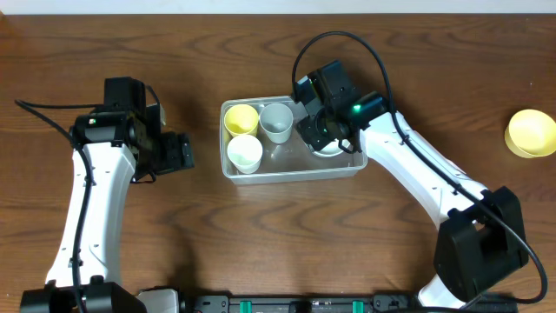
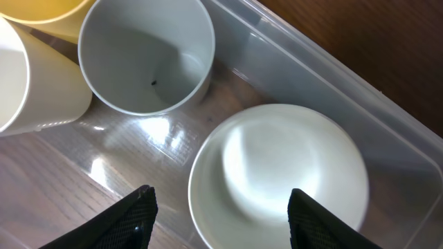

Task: Pack container
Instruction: 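Lower the white bowl into the grey bowl in the box, then move the right gripper to the yellow bowl and grasp it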

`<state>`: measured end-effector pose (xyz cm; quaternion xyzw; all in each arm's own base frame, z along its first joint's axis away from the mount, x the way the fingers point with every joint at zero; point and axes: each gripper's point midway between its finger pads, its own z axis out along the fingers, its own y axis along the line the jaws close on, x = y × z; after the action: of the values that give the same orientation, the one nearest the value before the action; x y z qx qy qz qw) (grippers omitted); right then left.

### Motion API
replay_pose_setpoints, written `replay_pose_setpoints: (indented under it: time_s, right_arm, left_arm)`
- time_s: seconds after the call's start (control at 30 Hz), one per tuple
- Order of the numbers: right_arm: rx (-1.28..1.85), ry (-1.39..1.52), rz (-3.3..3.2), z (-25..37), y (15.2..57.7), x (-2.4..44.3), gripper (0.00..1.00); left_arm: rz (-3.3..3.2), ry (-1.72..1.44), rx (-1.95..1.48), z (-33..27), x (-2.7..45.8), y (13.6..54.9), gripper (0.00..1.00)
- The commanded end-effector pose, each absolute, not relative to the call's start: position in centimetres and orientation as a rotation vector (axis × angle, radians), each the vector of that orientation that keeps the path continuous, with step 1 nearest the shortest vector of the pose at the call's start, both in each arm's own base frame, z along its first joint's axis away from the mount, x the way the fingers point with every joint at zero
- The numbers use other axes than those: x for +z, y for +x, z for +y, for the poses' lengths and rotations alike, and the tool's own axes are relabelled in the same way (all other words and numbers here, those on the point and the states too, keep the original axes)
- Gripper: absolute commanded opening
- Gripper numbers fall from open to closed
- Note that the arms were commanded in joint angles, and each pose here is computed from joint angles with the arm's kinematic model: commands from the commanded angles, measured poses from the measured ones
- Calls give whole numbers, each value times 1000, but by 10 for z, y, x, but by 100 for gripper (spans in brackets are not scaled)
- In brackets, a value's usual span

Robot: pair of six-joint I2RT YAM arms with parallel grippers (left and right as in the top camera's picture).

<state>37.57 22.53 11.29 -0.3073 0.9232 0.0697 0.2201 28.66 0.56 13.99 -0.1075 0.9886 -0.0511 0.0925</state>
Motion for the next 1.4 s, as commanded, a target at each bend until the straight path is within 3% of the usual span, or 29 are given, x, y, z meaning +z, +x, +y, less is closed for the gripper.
replay_pose_setpoints:
  time_s: [0.0, 0.2, 0.37, 0.5, 0.77, 1.03, 1.37]
  right_arm:
    - [135, -778, 2578, 213, 382, 112, 64]
    - [40, -345, 2558, 151, 406, 157, 70]
    - [6, 121, 2441, 44, 417, 221, 77]
    - [-64, 397, 2389, -55, 410, 234, 78]
    - [-84, 694, 2476, -175, 397, 170, 75]
    - [-84, 829, 2562, -217, 397, 97, 76]
    - [-82, 828, 2632, -230, 404, 39, 75]
  left_arm:
    - [2930, -320, -149, 7, 142, 284, 88]
    - [2930, -320, -149, 7, 142, 284, 88]
    - [2930, -320, -149, 7, 142, 284, 88]
    - [2930, -320, -149, 7, 142, 284, 88]
    - [2931, -320, -149, 7, 142, 284, 88]
    - [2940, -322, -149, 6, 142, 282, 88]
    - [2941, -323, -149, 6, 142, 282, 88]
